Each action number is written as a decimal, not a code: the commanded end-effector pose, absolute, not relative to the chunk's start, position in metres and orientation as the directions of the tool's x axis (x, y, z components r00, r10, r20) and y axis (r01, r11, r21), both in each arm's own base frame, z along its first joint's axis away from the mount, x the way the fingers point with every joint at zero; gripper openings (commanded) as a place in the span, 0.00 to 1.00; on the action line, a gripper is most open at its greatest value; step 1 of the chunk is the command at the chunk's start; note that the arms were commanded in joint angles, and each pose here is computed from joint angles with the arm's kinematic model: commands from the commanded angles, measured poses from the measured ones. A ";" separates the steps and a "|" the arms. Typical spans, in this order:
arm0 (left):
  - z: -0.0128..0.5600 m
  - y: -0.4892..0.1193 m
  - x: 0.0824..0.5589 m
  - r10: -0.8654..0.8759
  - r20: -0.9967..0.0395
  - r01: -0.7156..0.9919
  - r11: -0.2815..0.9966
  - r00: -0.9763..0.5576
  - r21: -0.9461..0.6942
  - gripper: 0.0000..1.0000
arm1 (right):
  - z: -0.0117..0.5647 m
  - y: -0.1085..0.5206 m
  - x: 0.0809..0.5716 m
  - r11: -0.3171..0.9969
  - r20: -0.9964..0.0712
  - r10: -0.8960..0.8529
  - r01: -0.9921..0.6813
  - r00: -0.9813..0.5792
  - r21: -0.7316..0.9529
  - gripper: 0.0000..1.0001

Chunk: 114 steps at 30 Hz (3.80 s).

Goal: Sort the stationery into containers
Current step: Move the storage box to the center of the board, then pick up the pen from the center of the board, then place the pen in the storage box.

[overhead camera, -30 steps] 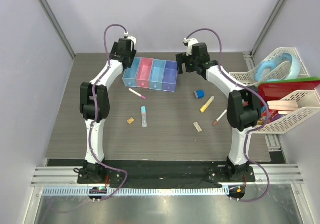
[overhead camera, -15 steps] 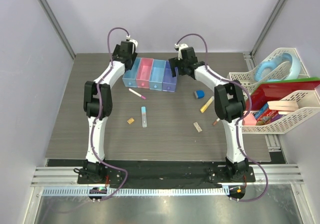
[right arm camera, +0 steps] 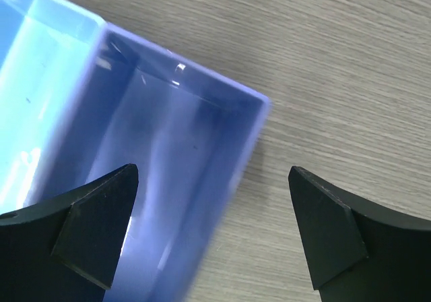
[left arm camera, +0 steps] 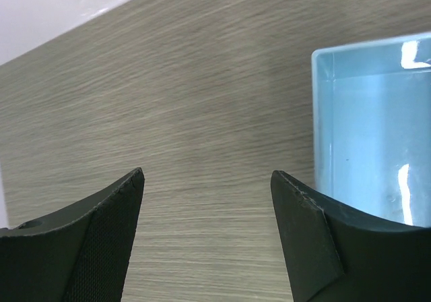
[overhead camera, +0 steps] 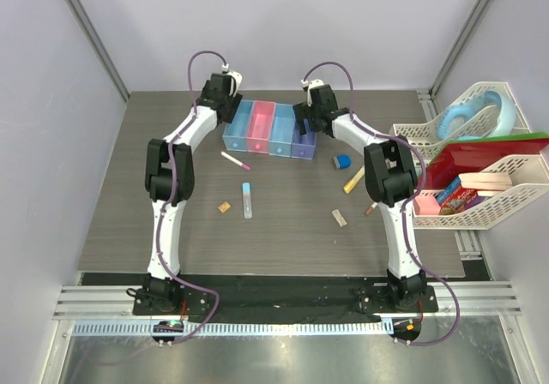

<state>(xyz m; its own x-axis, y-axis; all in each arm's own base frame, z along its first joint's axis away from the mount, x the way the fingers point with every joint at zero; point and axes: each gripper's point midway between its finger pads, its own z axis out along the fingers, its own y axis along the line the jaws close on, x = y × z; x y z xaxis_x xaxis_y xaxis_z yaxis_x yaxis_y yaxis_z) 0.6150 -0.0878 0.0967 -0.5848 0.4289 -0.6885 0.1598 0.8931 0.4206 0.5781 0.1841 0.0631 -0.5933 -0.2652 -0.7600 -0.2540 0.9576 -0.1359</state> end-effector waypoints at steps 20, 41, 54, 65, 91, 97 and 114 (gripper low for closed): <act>0.108 -0.139 0.589 0.418 -0.716 0.222 0.908 -0.560 0.356 0.77 | 0.104 0.128 0.611 0.975 -0.811 -0.224 -0.134 -0.540 -0.180 1.00; 0.121 -0.149 0.502 0.795 -0.561 0.767 0.503 -0.231 0.398 1.00 | 0.208 0.098 0.482 0.909 -0.710 -0.414 -0.301 -0.569 -0.289 1.00; 0.084 -0.149 0.484 0.921 -0.377 0.939 0.044 0.094 0.341 0.94 | 0.215 0.067 0.397 0.893 -0.683 -0.451 -0.303 -0.575 -0.334 1.00; 0.020 -0.133 0.457 0.945 -0.300 0.966 -0.056 0.132 0.251 0.89 | 0.242 0.058 0.379 0.907 -0.729 -0.420 -0.254 -0.540 -0.335 1.00; 0.069 -0.140 0.421 0.917 -0.397 0.988 0.098 -0.042 0.122 0.00 | 0.141 0.032 0.313 0.427 -0.220 -0.904 -0.785 -0.366 -0.448 1.00; 0.138 -0.159 0.434 0.840 -0.532 0.958 0.231 -0.108 0.171 0.00 | 0.121 0.018 0.302 0.265 -0.084 -0.963 -0.852 -0.255 -0.452 1.00; 0.183 -0.219 0.543 0.457 -0.724 0.574 0.812 -0.517 0.104 0.00 | 0.066 0.019 0.317 0.019 0.021 -0.999 -0.917 -0.030 -0.399 0.98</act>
<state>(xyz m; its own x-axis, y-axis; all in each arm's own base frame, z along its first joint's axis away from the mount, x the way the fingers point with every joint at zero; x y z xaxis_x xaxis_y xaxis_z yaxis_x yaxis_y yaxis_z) 0.5288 -0.1983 0.1882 -0.4154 0.5714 -0.7078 0.7024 0.6959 0.1495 0.2999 0.0113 0.0685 -0.0929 -0.9952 0.0297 -0.9153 0.0737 -0.3960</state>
